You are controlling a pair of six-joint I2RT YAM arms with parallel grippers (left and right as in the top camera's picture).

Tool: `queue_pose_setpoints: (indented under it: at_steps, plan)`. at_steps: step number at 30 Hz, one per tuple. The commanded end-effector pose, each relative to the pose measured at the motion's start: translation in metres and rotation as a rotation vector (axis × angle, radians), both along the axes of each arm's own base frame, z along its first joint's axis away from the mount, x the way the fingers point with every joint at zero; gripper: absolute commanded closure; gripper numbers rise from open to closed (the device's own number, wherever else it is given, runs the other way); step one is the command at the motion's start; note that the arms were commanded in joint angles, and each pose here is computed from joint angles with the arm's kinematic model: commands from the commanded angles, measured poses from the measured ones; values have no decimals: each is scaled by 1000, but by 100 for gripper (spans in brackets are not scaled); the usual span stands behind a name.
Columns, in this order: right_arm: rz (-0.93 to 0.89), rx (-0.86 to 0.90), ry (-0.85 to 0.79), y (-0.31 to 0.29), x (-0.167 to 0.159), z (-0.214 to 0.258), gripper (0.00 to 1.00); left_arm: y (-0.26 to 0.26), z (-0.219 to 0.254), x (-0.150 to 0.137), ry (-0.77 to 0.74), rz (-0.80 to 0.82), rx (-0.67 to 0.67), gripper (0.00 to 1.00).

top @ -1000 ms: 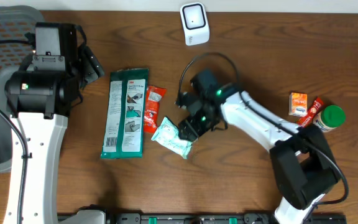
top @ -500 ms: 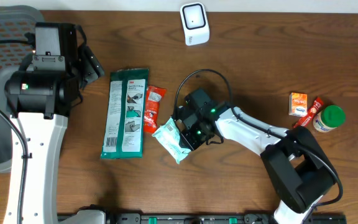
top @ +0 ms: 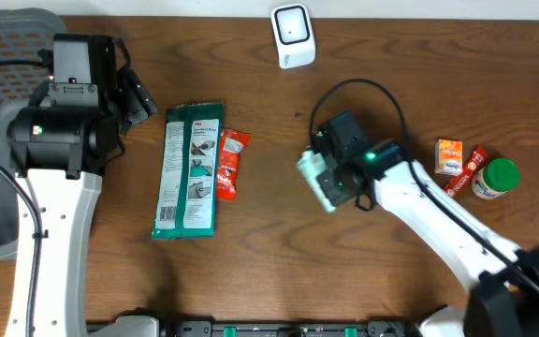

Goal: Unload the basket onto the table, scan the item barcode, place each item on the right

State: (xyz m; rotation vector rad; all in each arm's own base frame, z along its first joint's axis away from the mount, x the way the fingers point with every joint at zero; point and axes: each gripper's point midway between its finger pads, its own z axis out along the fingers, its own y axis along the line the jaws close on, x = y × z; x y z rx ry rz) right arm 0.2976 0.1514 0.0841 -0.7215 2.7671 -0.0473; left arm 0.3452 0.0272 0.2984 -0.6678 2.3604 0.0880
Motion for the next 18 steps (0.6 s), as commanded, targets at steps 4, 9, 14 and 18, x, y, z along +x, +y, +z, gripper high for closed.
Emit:
queue_pose_setpoints:
  at_steps: [4, 9, 14, 18]
  plan:
    - [-191, -314, -201, -52, 22, 17, 99, 3, 5, 1, -10, 10, 11, 13]
    - [-199, -480, -248, -57, 25, 4, 99, 3, 5, 1, -10, 10, 11, 13]
    - [-131, -612, -288, -44, 26, -15, 99, 3, 5, 1, -10, 10, 11, 13]
    - [-69, -598, -289, -15, 15, -33, 97, 3, 5, 1, -10, 10, 10, 13]
